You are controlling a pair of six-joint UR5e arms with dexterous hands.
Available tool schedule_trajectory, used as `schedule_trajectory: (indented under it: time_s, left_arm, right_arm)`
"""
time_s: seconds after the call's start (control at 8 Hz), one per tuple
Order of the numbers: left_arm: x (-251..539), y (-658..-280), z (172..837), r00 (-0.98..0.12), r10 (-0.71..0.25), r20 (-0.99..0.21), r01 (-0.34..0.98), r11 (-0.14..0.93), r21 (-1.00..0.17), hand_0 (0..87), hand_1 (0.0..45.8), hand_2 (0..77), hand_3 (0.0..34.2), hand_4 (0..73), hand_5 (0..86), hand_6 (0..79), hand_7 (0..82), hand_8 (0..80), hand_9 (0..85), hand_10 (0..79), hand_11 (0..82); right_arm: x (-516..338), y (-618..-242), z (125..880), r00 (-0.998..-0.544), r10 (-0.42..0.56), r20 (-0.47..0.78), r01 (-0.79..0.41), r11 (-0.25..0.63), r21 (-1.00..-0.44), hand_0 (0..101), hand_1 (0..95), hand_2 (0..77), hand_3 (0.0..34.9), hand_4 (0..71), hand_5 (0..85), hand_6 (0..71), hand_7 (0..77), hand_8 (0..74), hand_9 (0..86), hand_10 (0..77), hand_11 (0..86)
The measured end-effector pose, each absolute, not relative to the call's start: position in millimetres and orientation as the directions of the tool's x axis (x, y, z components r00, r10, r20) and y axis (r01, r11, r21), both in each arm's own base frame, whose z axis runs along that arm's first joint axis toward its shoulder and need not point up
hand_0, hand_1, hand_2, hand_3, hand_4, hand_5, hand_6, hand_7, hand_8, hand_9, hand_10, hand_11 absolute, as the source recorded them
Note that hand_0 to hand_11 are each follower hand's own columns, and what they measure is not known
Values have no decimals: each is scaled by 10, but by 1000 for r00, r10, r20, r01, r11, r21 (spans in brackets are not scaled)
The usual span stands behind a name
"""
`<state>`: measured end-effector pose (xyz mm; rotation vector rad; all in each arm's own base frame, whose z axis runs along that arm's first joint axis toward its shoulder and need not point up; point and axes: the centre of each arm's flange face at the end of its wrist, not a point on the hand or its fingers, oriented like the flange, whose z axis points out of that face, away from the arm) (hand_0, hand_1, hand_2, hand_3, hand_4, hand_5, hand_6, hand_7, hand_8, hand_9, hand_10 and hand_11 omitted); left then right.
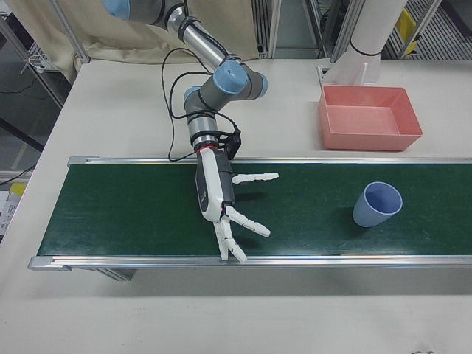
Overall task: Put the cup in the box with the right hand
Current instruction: 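Hold the open right hand at the belt edge as the blue cup arrives, then close the right hand fingers around the blue cup's side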
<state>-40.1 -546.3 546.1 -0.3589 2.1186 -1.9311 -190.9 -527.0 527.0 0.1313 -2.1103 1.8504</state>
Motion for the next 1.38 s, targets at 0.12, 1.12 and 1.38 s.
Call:
schedule_trajectory:
  time_s: [0.12, 1.12, 1.38]
  left_arm:
    - [-401, -5463, 5461, -938, -346, -20, -12, 90, -996, 0, 5, 11, 0, 11, 5, 0, 5, 0, 0, 0, 0]
    - [-401, -5465, 5465, -938, -346, -20, -12, 91, -996, 0, 5, 11, 0, 11, 5, 5, 5, 0, 0, 0, 0]
    - [-401, -5465, 5467, -938, -346, -20, -12, 90, -996, 0, 5, 11, 0, 11, 5, 5, 5, 0, 0, 0, 0]
  right_arm:
    - [-1908, -5272, 5268, -941, 146, 305, -283, 152, -947, 561, 175, 11, 0, 196, 71, 49, 180, 93, 175, 22, 49]
    - [-1912, -5284, 5255, -938, 142, 315, -293, 156, -943, 549, 175, 93, 0, 180, 71, 54, 185, 93, 175, 22, 49]
    - [-1784, -5325, 5253, -939, 117, 325, -307, 145, -941, 555, 153, 16, 0, 224, 71, 60, 185, 93, 175, 22, 49]
